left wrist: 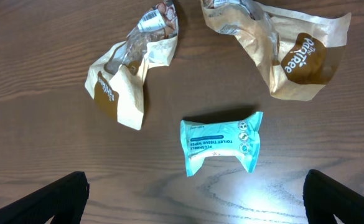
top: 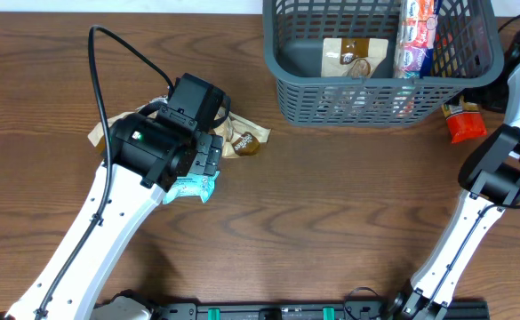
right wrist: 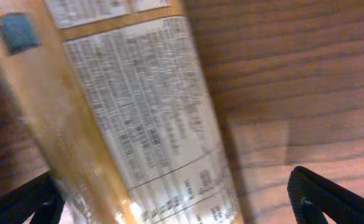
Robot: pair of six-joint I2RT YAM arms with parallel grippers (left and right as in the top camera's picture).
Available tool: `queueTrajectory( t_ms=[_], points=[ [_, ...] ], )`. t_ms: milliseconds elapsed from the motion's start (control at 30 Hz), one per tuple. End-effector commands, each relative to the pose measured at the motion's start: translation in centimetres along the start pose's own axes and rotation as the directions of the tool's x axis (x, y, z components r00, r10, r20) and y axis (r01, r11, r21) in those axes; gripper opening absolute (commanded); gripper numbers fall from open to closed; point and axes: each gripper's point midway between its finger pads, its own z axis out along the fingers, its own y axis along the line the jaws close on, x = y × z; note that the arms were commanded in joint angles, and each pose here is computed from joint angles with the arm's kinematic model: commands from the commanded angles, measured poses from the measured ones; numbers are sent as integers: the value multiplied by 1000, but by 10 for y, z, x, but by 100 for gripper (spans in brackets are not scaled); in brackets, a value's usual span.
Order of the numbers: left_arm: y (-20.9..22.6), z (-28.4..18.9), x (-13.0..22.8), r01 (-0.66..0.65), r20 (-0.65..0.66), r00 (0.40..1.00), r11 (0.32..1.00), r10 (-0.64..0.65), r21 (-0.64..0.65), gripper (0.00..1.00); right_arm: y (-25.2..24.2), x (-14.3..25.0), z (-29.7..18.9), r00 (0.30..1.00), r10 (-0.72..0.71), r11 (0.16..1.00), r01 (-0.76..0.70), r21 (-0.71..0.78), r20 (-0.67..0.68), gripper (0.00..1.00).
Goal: Pack container
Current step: 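Lift the spaghetti package upright with the right gripper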
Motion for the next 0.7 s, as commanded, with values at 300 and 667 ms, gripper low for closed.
queueTrajectory(
  t_ms=[300, 667],
  points=[
    [1, 4, 1, 11, -12, 1000, 1000, -12, -7, 99, 26, -3, -5, 983, -174, 970, 183, -158, 65, 99],
    [1, 4, 1, 12, -12, 1000, 1000, -12, -7, 99, 12, 8, 7, 982, -188, 978, 187, -96, 2, 99]
  ],
)
